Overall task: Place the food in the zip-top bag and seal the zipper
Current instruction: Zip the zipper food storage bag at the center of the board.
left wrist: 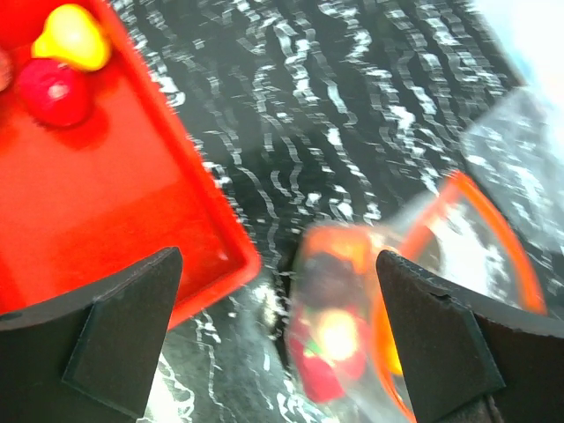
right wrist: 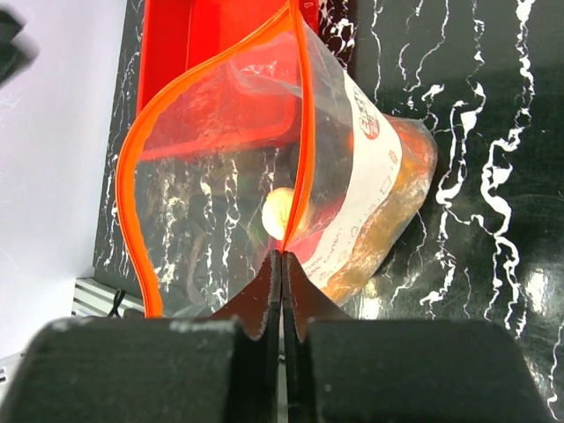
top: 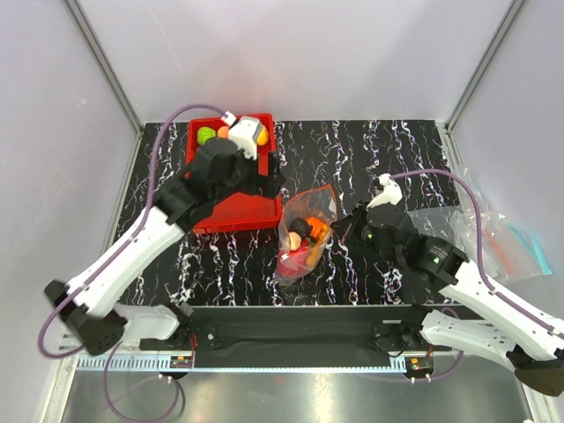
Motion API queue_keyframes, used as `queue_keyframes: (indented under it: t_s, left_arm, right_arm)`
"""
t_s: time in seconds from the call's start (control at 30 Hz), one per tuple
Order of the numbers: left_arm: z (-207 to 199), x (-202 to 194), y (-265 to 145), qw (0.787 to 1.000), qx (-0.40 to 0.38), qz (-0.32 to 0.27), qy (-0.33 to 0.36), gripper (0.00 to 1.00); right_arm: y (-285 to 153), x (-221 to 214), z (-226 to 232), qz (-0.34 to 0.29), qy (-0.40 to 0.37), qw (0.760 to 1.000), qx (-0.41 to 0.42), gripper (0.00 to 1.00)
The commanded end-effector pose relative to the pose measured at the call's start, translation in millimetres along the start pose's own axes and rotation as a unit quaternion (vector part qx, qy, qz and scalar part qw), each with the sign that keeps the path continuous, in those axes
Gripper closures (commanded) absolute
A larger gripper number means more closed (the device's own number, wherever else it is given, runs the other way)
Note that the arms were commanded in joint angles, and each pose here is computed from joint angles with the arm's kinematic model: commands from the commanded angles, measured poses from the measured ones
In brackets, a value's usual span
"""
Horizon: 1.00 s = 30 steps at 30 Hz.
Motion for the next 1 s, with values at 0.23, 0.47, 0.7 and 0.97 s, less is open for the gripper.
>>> queue_keyframes:
  t_s: [0.23, 0.47, 0.7, 0.97]
  left_arm:
    - [-9, -56, -70, 0.983, -0.088, -0.162, 0.001, 0.01]
    - [-36, -107, -75, 0.959, -0.177, -0.213, 0.064, 0.01]
    - [-53, -134, -72, 0.941, -0.212, -0.251, 0.075, 0.01]
    - [-61, -157, -72, 0.917, -0.248, -0.299, 0.087, 0.01]
  right_arm:
    - [5, 12, 18, -0.030, 0.000, 0.999, 0.033, 0.99]
    - [3, 14, 20, -0.036, -0.001, 0.998, 0.042, 0.99]
    - [2, 14, 21, -0.038, 0.001, 0.998, 0.045, 0.99]
    - [-3, 17, 18, -0.045, 0.004, 0.998, 0.046, 0.99]
Point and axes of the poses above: each gripper's point midway between its finger pads, its own y axis out along the fingers, its own z axis along the line the jaws close on, x = y × z, the point moved 9 cm from there along -y, back along the fingers, and after that the axes turned 14 degrees about y, right-handed, at the moved point
